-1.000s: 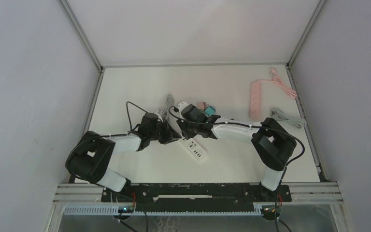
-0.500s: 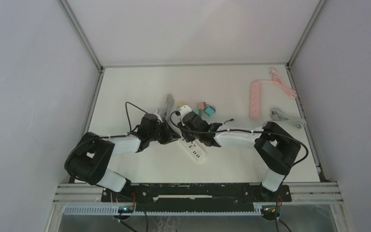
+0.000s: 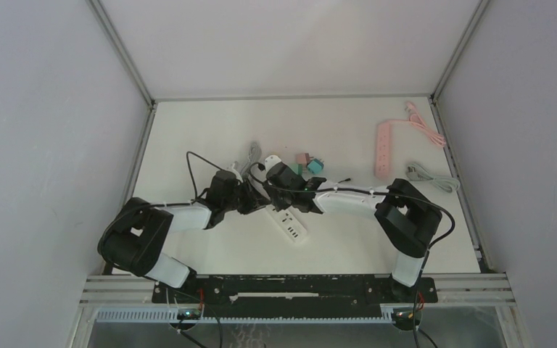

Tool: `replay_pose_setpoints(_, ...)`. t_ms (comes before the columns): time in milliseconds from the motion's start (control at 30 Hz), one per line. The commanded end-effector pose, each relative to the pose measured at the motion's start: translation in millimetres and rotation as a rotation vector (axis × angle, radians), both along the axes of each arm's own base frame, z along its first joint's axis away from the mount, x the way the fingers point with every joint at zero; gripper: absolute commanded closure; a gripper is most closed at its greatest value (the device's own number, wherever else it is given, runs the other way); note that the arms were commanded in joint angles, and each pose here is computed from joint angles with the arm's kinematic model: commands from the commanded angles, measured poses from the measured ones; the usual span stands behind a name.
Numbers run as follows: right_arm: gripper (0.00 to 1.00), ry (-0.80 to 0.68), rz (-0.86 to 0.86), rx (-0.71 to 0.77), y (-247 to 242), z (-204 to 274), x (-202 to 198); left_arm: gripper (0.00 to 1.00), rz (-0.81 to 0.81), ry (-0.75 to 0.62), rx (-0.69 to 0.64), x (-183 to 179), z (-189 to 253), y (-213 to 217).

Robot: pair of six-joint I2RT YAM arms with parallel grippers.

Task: Insert the plug
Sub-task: Insert the plug into the socket.

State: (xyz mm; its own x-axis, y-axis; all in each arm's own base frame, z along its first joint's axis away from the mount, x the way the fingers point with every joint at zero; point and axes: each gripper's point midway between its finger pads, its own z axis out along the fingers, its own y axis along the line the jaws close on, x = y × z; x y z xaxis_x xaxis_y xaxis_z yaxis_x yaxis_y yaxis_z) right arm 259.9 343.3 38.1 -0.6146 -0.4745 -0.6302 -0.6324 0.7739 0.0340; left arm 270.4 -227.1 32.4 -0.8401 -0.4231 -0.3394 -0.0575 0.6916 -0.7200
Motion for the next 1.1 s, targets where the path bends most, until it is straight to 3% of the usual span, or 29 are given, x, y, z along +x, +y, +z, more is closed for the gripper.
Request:
replay_pose_setpoints(0,1.0,0.38,0.051,-0.348,-76,-82,-92,0.7,0.01,0.048,0.108,-13,-34,17)
replay_pose_setpoints(167,1.0,0.414,0.019,-0.384,-94,-87,-107,0.7,0.004,0.056,0.103,-15,-40,16)
replay_pose_setpoints(500,1.0,0.522,-0.083,-0.285,-89,-92,-119,0.7,0.003,0.048,0.058,-20,-37,14)
replay_pose_setpoints(667,1.0,0.421,-0.028,-0.482,-102,-94,-122,0.7,0.006,0.042,0.049,-20,-36,13)
replay_pose_setpoints(767,1.0,0.397,0.009,-0.514,-97,-96,-128,0.7,0.005,0.041,0.038,-20,-35,12)
replay_pose_setpoints(900,1.0,0.39,-0.002,-0.498,-94,-98,-127,0.7,0.01,0.037,0.038,-20,-34,13)
replay_pose_setpoints(1067,1.0,0.442,-0.07,-0.37,-91,-95,-121,0.7,0.022,0.007,0.051,-18,-22,17)
